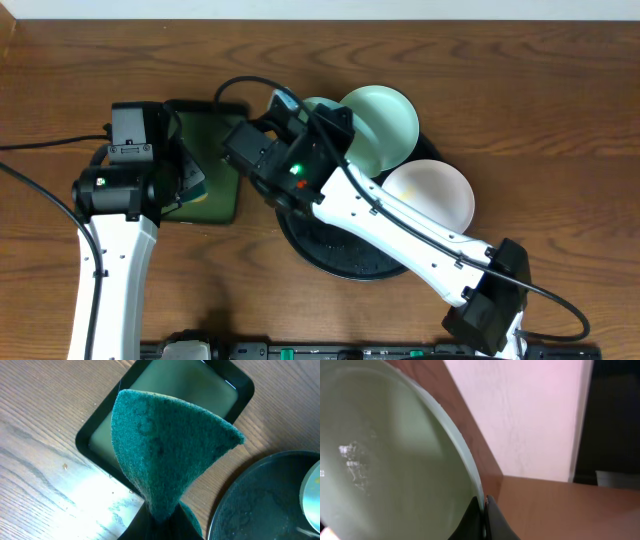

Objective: Clean dirty plates on tray and stack at the side

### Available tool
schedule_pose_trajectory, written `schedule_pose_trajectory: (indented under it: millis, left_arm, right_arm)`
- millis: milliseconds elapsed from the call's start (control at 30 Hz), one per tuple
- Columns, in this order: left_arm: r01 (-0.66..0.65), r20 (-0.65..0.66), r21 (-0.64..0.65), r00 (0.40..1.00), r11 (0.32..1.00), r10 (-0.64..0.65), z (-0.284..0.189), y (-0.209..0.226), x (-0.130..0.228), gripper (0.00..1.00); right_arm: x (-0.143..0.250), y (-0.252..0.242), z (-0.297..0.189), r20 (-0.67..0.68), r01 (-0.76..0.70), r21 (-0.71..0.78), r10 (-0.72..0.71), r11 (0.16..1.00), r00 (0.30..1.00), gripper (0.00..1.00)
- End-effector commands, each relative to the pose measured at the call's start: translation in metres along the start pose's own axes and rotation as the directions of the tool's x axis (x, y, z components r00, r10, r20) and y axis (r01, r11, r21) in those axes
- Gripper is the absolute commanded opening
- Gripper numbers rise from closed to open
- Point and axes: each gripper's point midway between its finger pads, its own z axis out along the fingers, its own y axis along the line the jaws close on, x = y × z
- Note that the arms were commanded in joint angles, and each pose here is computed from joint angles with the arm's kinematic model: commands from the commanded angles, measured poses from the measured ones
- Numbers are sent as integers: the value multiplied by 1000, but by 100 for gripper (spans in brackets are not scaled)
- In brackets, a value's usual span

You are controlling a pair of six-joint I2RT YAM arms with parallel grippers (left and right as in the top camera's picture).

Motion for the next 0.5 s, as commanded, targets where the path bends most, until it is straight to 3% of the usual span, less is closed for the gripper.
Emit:
schedule_pose_trajectory:
  millis: [0, 167, 267, 333, 467]
  left_arm:
    - [-15, -14, -12, 1000, 1000, 15, 5, 3, 3, 7]
    - [-16, -20, -16, 1000, 1000, 16, 5, 4, 5, 7]
    - [-16, -20, -16, 1000, 1000, 15, 5, 4, 5, 7]
    - [-16, -20, -15, 1000, 1000, 15, 5, 4, 5, 8]
    - [-15, -18, -15, 1000, 1000, 15, 5, 4, 4, 8]
  right_arm:
    - [-2, 19, 16, -7, -7, -125, 6, 992, 1000, 1]
    - [15, 46, 57, -115, -167, -438, 129, 883, 985, 1]
    - [30, 57, 80, -213, -291, -623, 201, 726, 956, 2]
    - [41, 58, 93, -279, -370, -726, 244, 579, 929, 1]
    - [69, 39, 124, -416, -527, -771, 344, 357, 842, 1]
